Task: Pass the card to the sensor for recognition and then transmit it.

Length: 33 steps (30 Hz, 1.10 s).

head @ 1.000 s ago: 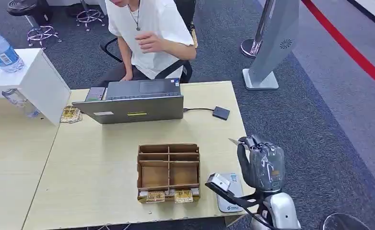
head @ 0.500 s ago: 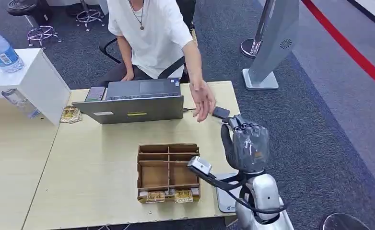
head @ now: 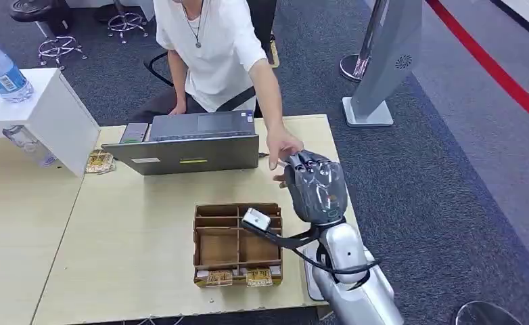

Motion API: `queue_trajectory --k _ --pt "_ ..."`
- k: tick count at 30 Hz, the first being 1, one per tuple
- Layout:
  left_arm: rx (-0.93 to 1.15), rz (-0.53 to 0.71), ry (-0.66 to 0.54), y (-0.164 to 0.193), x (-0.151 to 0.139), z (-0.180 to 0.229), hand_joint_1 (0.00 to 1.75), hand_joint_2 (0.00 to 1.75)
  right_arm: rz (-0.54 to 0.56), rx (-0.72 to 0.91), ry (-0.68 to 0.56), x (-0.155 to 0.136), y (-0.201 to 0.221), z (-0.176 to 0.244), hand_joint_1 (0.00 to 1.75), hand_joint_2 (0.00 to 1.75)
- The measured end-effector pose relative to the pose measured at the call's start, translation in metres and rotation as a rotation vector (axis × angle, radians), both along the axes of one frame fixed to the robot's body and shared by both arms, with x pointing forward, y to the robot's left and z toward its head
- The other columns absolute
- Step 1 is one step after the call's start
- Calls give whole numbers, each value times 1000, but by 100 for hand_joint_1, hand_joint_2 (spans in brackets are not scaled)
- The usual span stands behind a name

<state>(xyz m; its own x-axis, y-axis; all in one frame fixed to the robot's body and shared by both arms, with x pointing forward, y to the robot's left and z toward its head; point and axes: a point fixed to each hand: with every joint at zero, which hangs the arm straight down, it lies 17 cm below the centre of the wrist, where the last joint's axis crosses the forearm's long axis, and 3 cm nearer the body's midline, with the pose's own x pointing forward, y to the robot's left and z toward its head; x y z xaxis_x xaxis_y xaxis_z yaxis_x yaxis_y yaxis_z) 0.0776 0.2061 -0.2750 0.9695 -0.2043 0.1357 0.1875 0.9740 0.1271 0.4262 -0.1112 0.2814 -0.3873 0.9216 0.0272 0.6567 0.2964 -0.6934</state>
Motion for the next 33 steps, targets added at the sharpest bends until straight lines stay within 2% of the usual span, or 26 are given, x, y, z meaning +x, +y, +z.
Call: queue_trajectory --k 1,2,11,21,33 --pt "0 -4 -1 0 0 0 0 0 -4 -4 16 4 1 -4 16 175" --pt "0 -6 -1 0 0 0 0 0 -8 -5 28 8 1 -6 0 175" --pt "0 -11 -2 -1 1 0 0 0 -43 -18 97 22 -4 -26 0 175" --pt "0 -9 -1 -1 0 0 0 0 -9 15 93 12 -4 -28 0 175" --pt "-1 9 0 -1 -1 0 0 0 238 256 158 -29 6 -24 0 175"
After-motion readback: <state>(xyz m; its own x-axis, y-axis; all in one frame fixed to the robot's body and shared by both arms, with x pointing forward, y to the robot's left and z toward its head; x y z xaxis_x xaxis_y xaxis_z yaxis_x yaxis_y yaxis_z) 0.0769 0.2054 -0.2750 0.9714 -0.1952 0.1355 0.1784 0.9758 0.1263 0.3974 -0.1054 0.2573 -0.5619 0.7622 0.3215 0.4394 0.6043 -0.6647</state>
